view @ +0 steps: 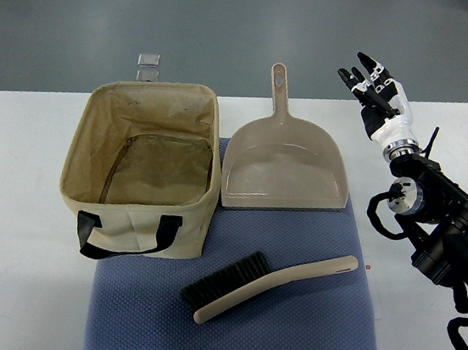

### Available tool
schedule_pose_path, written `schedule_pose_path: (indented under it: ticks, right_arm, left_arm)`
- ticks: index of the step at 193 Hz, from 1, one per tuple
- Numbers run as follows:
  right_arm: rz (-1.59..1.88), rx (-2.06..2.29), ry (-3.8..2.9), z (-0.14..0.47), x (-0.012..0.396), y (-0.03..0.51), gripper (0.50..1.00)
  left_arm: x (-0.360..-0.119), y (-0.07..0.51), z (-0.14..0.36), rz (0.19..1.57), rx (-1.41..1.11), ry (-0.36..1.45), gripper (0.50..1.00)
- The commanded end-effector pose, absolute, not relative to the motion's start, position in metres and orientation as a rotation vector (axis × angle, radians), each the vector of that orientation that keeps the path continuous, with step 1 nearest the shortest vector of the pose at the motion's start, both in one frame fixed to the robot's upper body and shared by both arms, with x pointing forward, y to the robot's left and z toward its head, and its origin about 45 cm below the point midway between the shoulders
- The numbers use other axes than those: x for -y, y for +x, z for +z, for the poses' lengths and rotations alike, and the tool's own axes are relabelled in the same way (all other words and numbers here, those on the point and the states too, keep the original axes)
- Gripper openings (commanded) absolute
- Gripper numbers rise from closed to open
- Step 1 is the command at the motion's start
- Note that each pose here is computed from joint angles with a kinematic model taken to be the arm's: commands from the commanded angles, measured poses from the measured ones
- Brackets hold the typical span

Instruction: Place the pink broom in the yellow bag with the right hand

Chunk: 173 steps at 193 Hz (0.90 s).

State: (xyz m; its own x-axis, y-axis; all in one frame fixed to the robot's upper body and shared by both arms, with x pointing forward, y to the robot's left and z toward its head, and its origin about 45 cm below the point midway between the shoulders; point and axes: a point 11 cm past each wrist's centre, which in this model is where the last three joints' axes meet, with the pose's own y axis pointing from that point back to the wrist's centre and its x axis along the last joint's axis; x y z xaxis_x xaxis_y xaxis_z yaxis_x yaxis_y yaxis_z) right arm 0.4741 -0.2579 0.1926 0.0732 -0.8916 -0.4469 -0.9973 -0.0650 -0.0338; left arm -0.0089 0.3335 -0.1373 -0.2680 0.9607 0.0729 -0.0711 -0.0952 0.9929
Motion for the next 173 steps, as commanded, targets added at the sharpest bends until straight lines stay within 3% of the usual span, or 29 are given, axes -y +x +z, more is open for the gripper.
schedule_pose_path:
  ticks: [1,173]
  right_arm:
    - [0.438,-1.882,-2.028,0.1955,0.2578,0.4757,0.93]
    - [0.403,-1.875,-2.055,0.2035,0.2567,0.4797,0.928]
  left_arm:
    - [-0.3339,-0.0097,-0.1372,1.508,-1.298,1.071,1.0]
    - [-0.3345,-0.0087,-0.1372,1.511,-1.295,1.07,1.0]
